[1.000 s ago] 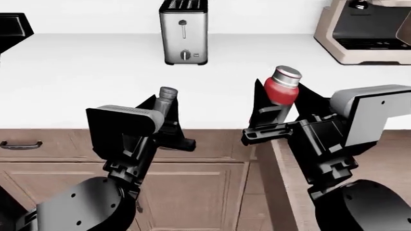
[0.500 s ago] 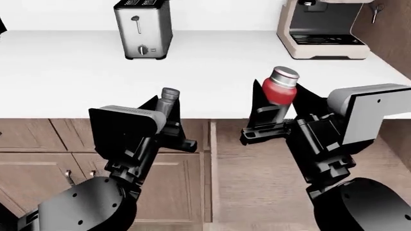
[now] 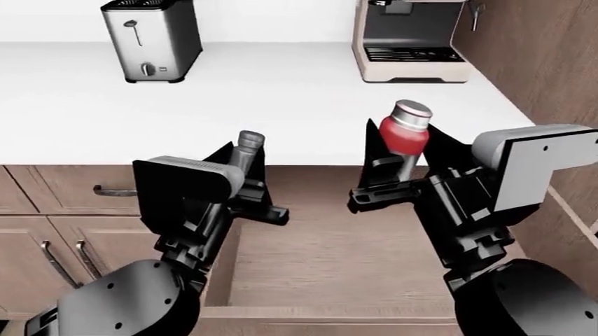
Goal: Pick and place the shaker into the drawer. Then close the cabinet.
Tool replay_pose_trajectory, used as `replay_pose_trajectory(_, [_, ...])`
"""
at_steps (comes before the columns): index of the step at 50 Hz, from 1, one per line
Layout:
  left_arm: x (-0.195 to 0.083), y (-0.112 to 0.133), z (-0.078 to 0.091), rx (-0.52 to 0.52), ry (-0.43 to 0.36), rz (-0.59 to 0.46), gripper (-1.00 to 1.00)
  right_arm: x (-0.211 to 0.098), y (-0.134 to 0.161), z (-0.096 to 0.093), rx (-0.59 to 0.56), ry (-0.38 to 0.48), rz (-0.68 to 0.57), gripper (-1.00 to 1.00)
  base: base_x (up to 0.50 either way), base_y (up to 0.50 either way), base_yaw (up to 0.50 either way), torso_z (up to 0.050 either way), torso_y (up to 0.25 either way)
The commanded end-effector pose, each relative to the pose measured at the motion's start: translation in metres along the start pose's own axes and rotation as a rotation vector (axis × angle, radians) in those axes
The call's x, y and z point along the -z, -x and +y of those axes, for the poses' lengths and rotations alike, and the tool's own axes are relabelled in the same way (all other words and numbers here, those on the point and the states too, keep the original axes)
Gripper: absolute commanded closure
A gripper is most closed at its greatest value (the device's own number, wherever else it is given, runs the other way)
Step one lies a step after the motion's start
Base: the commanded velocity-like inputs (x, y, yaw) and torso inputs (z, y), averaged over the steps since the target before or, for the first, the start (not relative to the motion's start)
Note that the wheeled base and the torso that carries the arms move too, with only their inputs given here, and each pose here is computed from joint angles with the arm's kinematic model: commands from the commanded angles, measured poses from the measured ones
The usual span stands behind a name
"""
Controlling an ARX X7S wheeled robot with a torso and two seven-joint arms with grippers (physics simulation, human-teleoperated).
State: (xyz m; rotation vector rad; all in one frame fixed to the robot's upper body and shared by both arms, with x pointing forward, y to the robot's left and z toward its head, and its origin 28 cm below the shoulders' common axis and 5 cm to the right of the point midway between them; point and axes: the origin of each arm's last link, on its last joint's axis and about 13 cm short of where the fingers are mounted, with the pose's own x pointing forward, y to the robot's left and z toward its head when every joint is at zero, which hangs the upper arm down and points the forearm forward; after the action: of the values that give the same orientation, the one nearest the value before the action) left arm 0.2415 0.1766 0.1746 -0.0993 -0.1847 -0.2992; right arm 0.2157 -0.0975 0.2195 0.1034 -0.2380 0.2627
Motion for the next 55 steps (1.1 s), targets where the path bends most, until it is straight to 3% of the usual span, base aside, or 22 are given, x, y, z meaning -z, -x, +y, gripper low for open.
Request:
replay_pose_trajectory(1, [-0.001, 0.000, -0.001, 0.004, 0.009, -0.006, 1.00, 0.000, 0.000, 0.000, -0.003, 0.007, -0.001, 1.00, 0.00, -0.50, 0.00, 0.000, 0.000])
replay_pose_trajectory(13, [0.000, 0.001, -0.001, 0.008, 0.013, -0.001, 1.00, 0.004, 0.001, 0.001, -0.014, 0.021, 0.012, 1.00, 0.04, -0.49, 0.00, 0.000, 0.001])
replay_pose_trajectory(20, [0.001, 0.002, -0.001, 0.007, 0.015, 0.001, 1.00, 0.005, 0.002, 0.003, -0.028, 0.029, 0.015, 1.00, 0.49, -0.15, 0.00, 0.000, 0.000])
replay_pose_trajectory(27, [-0.001, 0.001, -0.002, 0.019, 0.006, 0.008, 1.00, 0.004, 0.002, 0.002, -0.040, 0.047, 0.029, 1.00, 0.00, 0.00, 0.00, 0.000, 0.002])
replay_pose_trajectory(31, [-0.010, 0.005, -0.001, 0.127, -0.051, 0.069, 1.00, -0.008, 0.003, 0.001, -0.044, 0.105, 0.050, 1.00, 0.00, 0.00, 0.00, 0.000, 0.000])
replay_pose_trajectory(40, [-0.064, 0.011, 0.002, 0.381, -0.229, 0.145, 1.00, -0.056, 0.005, -0.008, -0.126, 0.316, 0.134, 1.00, 0.00, 0.00, 0.00, 0.000, 0.000])
replay_pose_trajectory(47, [-0.088, 0.001, 0.015, 0.434, -0.340, 0.202, 1.00, -0.072, 0.004, -0.022, -0.153, 0.410, 0.255, 1.00, 0.00, 0.00, 0.00, 0.000, 0.000])
replay_pose_trajectory(55, [-0.085, -0.018, 0.033, 0.406, -0.412, 0.269, 1.00, -0.081, 0.000, -0.040, -0.086, 0.468, 0.320, 1.00, 0.00, 0.00, 0.00, 0.000, 0.000])
